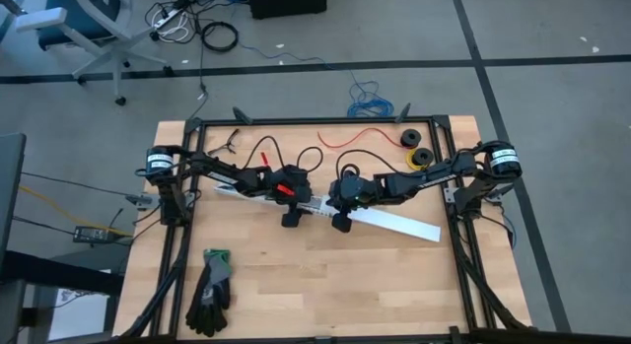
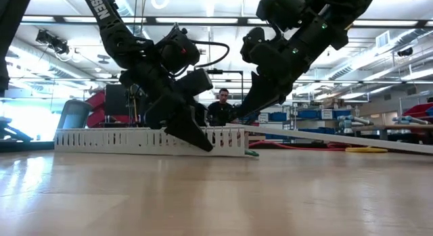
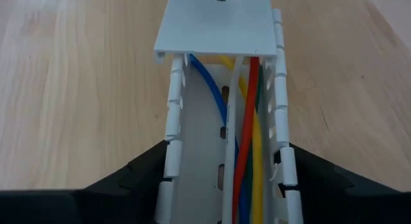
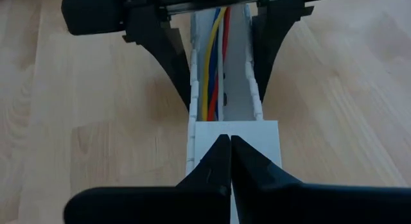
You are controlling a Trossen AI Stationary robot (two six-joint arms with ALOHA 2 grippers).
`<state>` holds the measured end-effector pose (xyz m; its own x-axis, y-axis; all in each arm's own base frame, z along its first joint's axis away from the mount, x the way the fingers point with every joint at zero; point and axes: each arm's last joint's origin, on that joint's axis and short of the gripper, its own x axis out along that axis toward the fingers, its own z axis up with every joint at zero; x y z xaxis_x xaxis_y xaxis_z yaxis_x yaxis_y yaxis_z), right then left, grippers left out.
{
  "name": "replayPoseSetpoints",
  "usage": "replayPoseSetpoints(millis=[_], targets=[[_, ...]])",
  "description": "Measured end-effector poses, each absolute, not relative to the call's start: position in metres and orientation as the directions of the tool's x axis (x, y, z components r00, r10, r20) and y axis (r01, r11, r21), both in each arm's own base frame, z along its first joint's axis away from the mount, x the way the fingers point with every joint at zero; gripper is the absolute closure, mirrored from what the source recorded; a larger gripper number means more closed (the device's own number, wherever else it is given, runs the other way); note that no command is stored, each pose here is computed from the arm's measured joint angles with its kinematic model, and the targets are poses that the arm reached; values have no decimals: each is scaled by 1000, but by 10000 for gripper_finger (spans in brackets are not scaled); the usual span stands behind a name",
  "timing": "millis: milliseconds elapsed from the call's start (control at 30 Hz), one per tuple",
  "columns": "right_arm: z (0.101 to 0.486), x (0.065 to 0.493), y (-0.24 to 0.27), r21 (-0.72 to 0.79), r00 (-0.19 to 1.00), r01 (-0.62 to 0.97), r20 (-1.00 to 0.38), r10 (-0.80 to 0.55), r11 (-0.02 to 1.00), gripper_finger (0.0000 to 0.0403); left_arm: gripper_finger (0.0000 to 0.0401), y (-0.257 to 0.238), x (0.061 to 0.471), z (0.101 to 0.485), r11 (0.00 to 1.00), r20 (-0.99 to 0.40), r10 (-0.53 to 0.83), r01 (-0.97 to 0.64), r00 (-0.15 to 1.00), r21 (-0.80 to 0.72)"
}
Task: Ziptie cables
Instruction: Close the white cable duct
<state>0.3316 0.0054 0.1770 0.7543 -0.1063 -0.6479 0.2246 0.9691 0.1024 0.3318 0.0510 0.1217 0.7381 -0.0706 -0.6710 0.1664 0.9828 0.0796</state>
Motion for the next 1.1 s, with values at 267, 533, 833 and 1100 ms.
replayPoseSetpoints(millis=[267,533,833,1100], targets=[[177,332,5,103,755,225,-647,-107,969,403,148,51,331,121,983,-674,-71,167,736,79],[182,330,5,104,763,223,-637,-107,969,403,149,51,330,120,980,-693,-74,180,717,81],[189,328,6,102,777,215,-620,-107,971,403,153,51,330,120,980,-694,-74,181,716,82],[189,328,6,100,773,213,-626,-105,972,403,120,51,330,120,981,-687,-72,175,723,81]])
